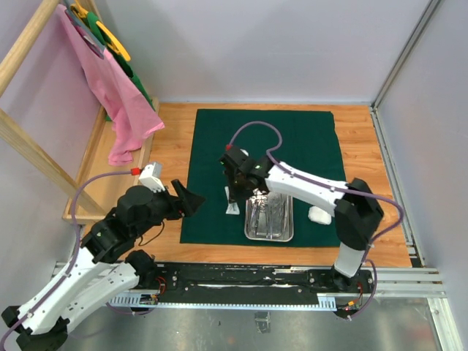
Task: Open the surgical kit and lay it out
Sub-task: Pick up the medical item from the container, then place the medical item in the surgical kit, then pick up the medical item from the container.
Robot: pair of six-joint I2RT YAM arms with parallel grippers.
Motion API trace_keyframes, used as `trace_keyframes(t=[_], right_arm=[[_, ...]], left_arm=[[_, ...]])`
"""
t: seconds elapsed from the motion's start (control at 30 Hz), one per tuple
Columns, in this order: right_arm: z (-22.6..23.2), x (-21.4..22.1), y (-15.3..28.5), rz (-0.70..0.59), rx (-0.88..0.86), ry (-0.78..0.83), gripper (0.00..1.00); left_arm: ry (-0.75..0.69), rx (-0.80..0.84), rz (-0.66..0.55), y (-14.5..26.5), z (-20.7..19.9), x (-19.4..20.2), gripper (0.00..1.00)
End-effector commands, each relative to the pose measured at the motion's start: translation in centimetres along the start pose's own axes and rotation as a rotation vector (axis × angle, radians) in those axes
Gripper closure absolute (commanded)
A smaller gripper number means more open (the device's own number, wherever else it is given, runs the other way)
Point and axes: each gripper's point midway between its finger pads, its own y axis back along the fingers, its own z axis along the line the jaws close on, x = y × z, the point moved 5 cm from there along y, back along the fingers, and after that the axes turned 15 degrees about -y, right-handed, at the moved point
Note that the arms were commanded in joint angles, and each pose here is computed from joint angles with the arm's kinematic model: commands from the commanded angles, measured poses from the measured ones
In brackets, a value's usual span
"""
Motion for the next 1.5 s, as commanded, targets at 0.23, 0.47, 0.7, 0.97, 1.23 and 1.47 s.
trace_keyframes(t=[0.23, 0.47, 0.7, 0.97, 1.23, 1.47], right_arm=[[5.8, 3.6, -7.4, 0.111, 0.007, 0.055, 0.95], [6.5, 5.6, -8.9, 0.141, 0.022, 0.023, 0.79], [7.1, 5.7, -8.3, 0.130, -0.010, 0.029, 0.58], [4.5, 2.1, -0.1, 0.012, -0.055, 0.140, 0.48], [-5.4, 0.5, 6.4, -0.086, -0.063, 0.114, 0.40], [-11.0, 0.9, 5.2, -0.070, 0.057, 0.105, 0.48]], left_arm=[[0.091, 0.023, -0.090, 3.7, -0.7, -2.8, 0.16], [0.088, 0.035, -0.068, 3.8, -0.7, -2.2, 0.16], [0.084, 0.032, -0.067, 4.0, -0.7, -2.3, 0.16], [0.061, 0.016, -0.047, 3.6, -1.0, -2.9, 0.15], [0.093, 0.036, 0.033, -1.2, -1.4, -0.6, 0.16], [-0.027, -0.010, 0.182, -7.1, -3.3, 3.8, 0.13]])
